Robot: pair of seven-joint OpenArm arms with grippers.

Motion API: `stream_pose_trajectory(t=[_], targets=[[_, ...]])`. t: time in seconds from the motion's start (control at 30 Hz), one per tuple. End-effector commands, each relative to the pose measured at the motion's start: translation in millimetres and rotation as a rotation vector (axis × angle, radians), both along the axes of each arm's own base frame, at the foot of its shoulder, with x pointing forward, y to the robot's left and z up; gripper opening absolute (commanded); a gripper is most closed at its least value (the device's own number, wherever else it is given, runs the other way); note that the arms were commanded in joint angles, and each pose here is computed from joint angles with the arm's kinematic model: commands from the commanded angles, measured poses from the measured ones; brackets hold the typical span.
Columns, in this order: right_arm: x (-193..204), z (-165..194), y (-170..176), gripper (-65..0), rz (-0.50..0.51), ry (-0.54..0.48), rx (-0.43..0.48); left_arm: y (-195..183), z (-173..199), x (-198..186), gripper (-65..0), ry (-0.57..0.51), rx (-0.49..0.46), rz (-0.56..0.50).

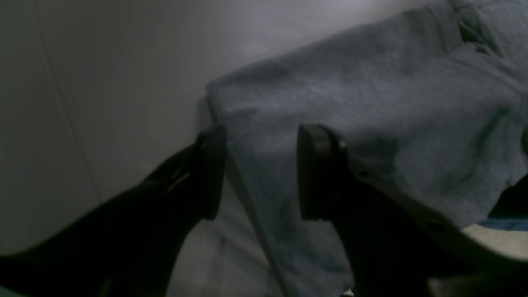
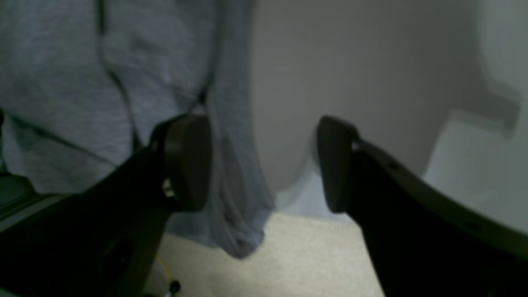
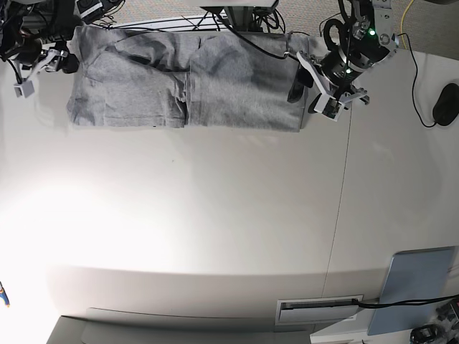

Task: Fold the T-shirt properly
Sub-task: 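Release the right gripper and regrasp the bundle's end, then lift and flip the folded bundle with the right gripper onto itself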

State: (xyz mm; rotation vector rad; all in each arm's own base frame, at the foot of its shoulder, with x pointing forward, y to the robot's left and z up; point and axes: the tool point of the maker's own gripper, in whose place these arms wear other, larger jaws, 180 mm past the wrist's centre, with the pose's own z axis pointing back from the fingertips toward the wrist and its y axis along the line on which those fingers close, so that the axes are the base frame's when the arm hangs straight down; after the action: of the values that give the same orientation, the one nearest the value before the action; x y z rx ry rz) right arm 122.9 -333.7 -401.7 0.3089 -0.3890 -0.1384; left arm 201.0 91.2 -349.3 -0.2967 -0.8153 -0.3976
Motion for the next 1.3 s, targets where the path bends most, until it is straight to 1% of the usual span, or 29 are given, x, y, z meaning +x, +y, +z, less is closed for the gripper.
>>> stream_pose_trajectory(t=[0.0,0.13,0.2,0.33,0.43,0.47,0.5,0.63,0.7,0.73,0.83,0.9,1.0,1.07,1.17,1.27], targets=[[0.5,-1.6,2.5,-25.5,0.018,0.017,0.005,-0.8,8.7,4.1,-38.0,-0.035,-0.014,-0.001],[4.7,-14.5,28.6,-25.5,0.066,0.021,0.048,-0.9,8.7,4.1,-38.0,-0.035,-0.014,-0.001],[4.3,-20.9,40.6,-25.5,0.081,0.04,0.068,-0.7,8.7,4.1,-38.0,-0.035,-0.013,-0.001],[-1.4,-31.9,65.2,-25.5,0.144,0.083,0.106,-0.7,8.7,4.1,-38.0,-0.035,-0.013,-0.001],[-4.0,-37.9,81.4,-26.1,0.172,0.09,0.134,-0.7,8.6,4.0,-38.0,-0.034,-0.013,-0.001],[-5.0,-39.6,86.3,-28.1,0.171,0.09,0.145,-0.7,8.6,4.0,-38.0,-0.034,-0.013,-0.001],[-5.6,-41.0,90.8,-31.9,0.167,0.089,0.156,-0.8,8.6,4.0,-38.0,-0.034,-0.013,-0.001],[-2.7,-44.7,97.9,-50.9,0.155,0.077,0.162,-0.5,7.8,3.4,-38.0,-0.03,-0.011,-0.001],[0.9,-45.0,95.3,-60.9,0.152,0.061,0.145,-0.1,6.8,2.6,-38.0,-0.024,-0.007,-0.002],[5.5,-44.1,92.7,-64.6,0.149,0.045,0.132,0.1,6.2,2.1,-38.0,-0.02,-0.005,-0.003],[16.2,-40.3,79.9,-65.0,0.131,0.015,0.09,0.6,4.4,0.7,-38.0,-0.008,0.001,-0.004],[27.5,-33.0,66.4,-65.0,0.099,-0.02,0.064,0.5,4.7,1.0,-38.0,-0.009,0.0,-0.004],[45.9,-14.8,36.3,-65.0,0.027,-0.093,0.017,0.6,4.5,0.8,-38.0,-0.008,0.001,-0.003],[55.5,1.0,13.6,-65.0,0.001,-0.14,-0.025,0.9,4.6,1.1,-38.0,-0.009,0.0,-0.001],[64.9,27.1,-10.5,-65.0,-0.008,-0.195,-0.094,0.8,4.6,1.1,-38.0,-0.009,0.0,-0.001],[72.9,52.1,-9.9,-65.0,0.042,-0.23,-0.154,0.7,4.8,1.3,-38.0,-0.01,-0.001,-0.001]])
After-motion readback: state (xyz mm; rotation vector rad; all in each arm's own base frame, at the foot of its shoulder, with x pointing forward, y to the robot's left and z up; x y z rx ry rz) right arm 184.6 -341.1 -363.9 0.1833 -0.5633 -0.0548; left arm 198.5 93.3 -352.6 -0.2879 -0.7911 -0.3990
